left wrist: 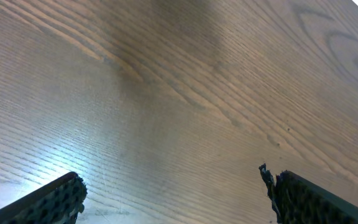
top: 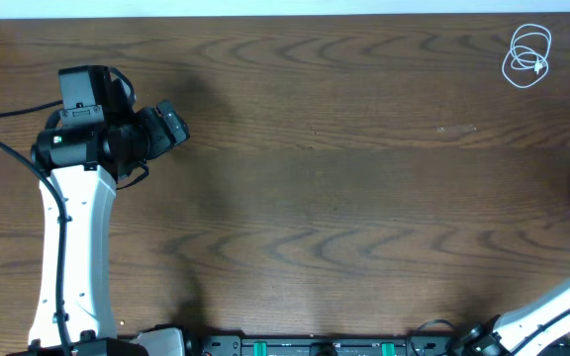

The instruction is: Untangle cables

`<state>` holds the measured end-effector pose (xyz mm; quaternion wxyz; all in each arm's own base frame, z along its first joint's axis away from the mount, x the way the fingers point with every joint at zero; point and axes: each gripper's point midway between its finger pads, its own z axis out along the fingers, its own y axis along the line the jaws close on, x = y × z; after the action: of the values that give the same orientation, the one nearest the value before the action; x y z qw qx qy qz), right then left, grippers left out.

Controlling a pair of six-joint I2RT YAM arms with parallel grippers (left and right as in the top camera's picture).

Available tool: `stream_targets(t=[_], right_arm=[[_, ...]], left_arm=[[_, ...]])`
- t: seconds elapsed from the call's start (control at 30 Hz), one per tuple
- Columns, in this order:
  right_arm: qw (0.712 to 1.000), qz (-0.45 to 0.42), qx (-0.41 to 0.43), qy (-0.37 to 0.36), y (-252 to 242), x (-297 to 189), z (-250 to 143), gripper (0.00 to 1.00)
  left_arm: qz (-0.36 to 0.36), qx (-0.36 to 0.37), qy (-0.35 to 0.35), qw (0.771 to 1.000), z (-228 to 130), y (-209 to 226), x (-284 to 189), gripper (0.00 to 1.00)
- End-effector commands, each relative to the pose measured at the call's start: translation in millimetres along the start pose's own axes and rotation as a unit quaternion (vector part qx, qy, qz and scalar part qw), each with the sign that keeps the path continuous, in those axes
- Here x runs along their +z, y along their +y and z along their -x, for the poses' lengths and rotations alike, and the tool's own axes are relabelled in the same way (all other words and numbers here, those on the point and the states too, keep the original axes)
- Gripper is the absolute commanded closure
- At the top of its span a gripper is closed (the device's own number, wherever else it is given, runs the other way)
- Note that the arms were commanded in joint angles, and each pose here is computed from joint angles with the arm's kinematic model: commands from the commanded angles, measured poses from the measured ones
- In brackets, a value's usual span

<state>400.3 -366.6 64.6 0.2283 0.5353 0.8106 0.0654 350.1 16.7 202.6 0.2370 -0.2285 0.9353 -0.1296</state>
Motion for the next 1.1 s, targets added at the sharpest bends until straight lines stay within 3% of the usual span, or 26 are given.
stream_targets(t=[0.0, 0.17, 0.3, 0.57, 0.9, 1.07], right_arm=[[0.994, 0.101, -0.034, -0.015, 71, 2, -2, 0.99], [0.961, 0.224, -0.113, -0.120, 174, -23, 20, 0.99], [0.957, 0.206, -0.121, -0.164, 197, -31, 23, 0.99], [0.990, 0.032, -0.070, -0.115, 110, -18, 10, 0.99], [0.996, -0.036, 0.020, -0.081, 14, -119, 14, 0.99], [0.996, -0.066, 0.034, -0.054, -13, -133, 2, 0.99]], left_arm=[[0.000, -0.003, 0.006, 1.000, -2, 1, 3, 0.02], [0.000, -0.003, 0.006, 1.000, -1, 1, 3, 0.02], [0.000, -0.003, 0.006, 1.000, -2, 1, 3, 0.03], [0.000, -0.003, 0.006, 1.000, -1, 1, 3, 0.02], [0.000, -0.003, 0.006, 1.000, -2, 1, 3, 0.02], [0.000, -0.003, 0.006, 1.000, -2, 1, 3, 0.02]])
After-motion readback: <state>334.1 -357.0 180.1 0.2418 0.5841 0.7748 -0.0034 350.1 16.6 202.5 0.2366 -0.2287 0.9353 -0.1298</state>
